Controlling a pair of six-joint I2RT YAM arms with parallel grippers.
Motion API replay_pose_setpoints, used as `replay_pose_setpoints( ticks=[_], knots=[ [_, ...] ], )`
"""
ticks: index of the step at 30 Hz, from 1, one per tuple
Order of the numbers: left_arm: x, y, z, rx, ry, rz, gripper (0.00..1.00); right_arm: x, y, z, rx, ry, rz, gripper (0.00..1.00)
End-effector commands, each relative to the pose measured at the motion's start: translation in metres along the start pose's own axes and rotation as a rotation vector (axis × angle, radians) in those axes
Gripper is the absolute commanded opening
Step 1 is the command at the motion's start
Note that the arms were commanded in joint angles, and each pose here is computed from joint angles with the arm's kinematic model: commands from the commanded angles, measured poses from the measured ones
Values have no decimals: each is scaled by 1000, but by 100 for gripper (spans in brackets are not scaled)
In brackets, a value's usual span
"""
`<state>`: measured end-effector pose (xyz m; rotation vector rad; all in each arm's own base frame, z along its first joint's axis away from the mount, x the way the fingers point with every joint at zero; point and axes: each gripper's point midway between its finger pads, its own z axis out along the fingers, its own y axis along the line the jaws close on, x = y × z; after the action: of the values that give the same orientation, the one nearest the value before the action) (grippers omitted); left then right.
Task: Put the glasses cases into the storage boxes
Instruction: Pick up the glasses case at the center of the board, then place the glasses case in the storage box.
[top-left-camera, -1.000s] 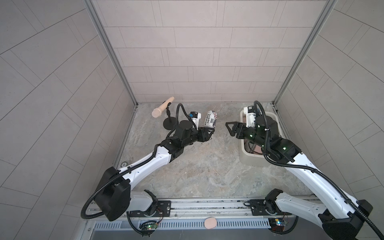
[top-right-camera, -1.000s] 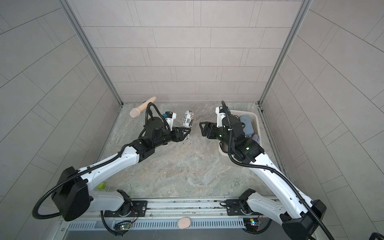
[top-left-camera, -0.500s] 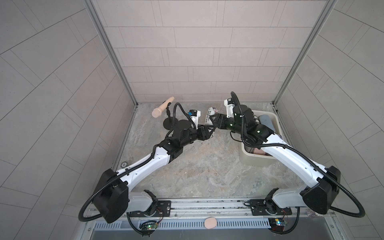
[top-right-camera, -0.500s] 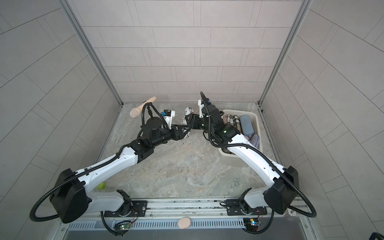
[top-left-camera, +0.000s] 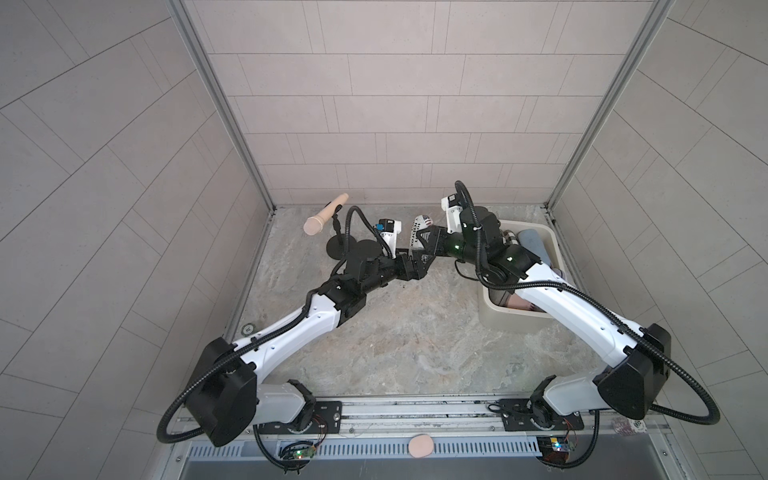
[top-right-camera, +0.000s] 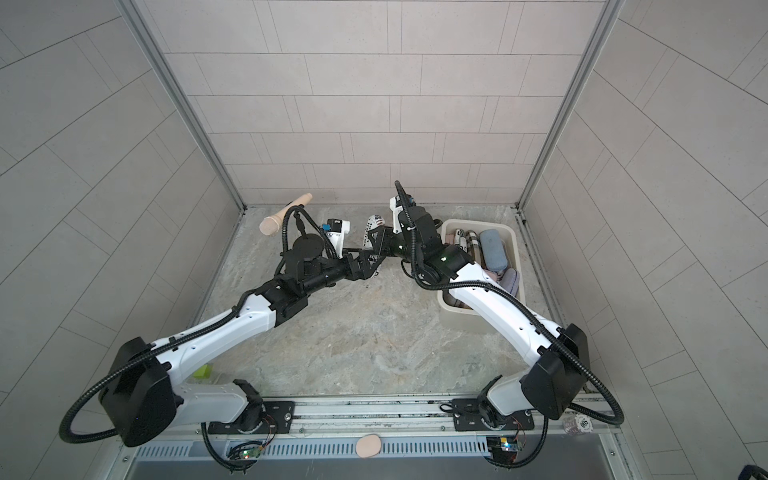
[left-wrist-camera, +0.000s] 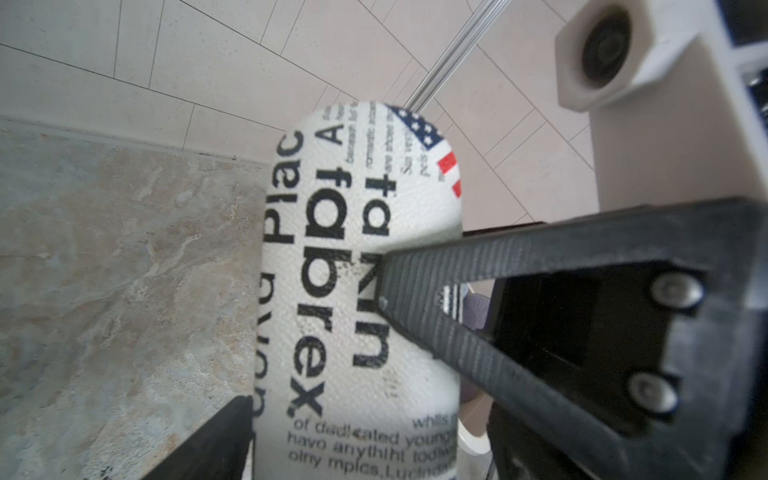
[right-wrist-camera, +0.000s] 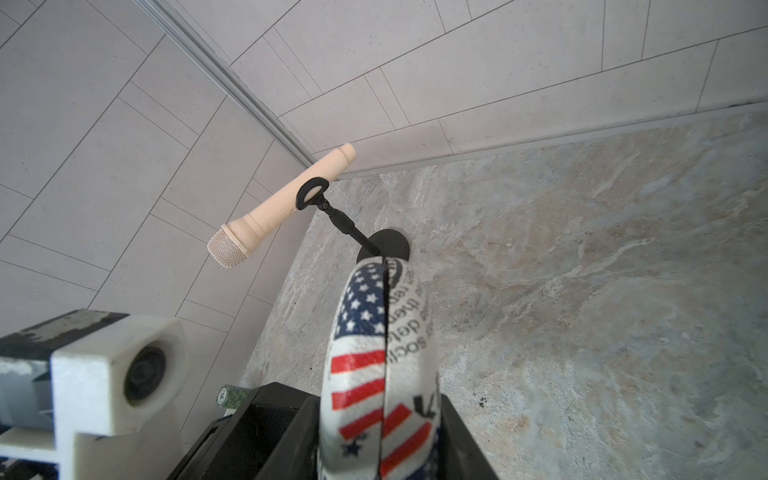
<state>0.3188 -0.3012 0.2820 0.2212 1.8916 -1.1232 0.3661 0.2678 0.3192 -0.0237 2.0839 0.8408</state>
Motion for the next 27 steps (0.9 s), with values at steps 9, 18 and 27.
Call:
replay_pose_setpoints(
  ticks=[9,18,27],
  knots=[
    [-27,-14,-27,-4,-115,79,96,-68,-44,-89,251,-192,-99,20],
    [-31,3,-33,-98,-149,60,96,-43,-178,-220,853,-206,-138,19],
    [-27,4,-28,-90,-133,42,96,5,-245,-230,1093,-151,-125,16]
  ],
)
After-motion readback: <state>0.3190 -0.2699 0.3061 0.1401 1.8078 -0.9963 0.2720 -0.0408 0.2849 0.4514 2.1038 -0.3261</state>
